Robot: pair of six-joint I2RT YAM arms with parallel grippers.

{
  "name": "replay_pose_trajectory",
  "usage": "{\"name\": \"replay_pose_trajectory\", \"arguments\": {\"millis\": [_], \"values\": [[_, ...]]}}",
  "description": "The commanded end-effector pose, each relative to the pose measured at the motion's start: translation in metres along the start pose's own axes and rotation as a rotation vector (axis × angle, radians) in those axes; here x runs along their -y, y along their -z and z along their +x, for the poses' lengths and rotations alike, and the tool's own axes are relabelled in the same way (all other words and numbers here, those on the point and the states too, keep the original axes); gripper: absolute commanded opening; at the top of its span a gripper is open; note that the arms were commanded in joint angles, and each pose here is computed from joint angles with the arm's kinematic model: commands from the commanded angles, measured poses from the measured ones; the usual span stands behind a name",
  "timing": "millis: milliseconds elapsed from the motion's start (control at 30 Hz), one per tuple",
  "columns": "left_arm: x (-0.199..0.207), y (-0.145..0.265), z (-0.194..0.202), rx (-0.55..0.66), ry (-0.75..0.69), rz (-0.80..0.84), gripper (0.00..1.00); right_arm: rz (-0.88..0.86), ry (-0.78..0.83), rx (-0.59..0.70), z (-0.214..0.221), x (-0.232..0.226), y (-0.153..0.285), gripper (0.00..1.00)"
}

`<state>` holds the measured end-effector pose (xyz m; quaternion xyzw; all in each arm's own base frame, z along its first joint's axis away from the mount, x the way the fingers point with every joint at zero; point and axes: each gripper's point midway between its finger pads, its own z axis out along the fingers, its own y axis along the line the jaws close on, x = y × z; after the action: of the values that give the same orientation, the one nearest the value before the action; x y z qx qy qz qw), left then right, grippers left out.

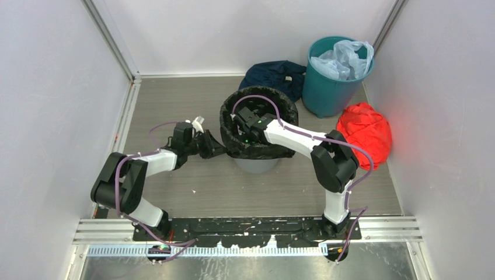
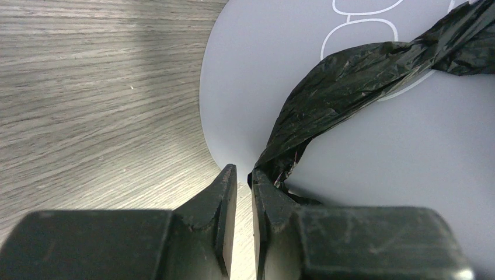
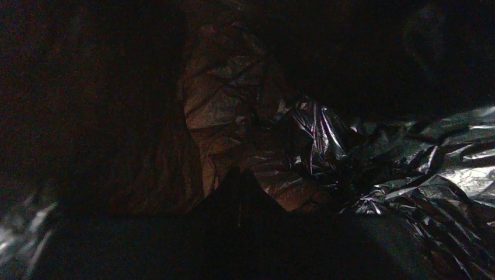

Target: Put the trash bags into the trash bin

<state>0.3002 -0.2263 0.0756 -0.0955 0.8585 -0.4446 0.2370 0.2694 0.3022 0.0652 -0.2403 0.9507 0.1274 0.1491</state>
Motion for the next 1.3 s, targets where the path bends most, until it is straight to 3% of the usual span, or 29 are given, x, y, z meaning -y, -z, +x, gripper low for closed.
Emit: {"name": "replay_pose_trajectory", "arguments": {"millis": [0, 233, 400, 700, 1267], "values": [[0.006, -0.002, -0.005, 0.029, -0.034, 0.041, 0.17, -0.008, -0.010, -0.006, 0.003, -0.003, -0.003, 0.01], [0.013, 0.004, -0.005, 0.032, -0.039, 0.053, 0.17, 0.012, -0.019, -0.039, 0.013, 0.003, -0.009, 0.01], [0.029, 0.027, -0.009, 0.049, -0.095, 0.022, 0.24, 0.025, -0.008, -0.063, 0.011, 0.003, -0.003, 0.01], [0.050, 0.082, -0.025, 0.129, -0.235, -0.115, 0.36, 0.047, 0.003, 0.005, -0.017, -0.001, 0.036, 0.01], [0.061, 0.089, -0.028, 0.136, -0.244, -0.095, 0.36, 0.201, -0.004, 0.182, -0.042, 0.023, 0.123, 0.05]]}}
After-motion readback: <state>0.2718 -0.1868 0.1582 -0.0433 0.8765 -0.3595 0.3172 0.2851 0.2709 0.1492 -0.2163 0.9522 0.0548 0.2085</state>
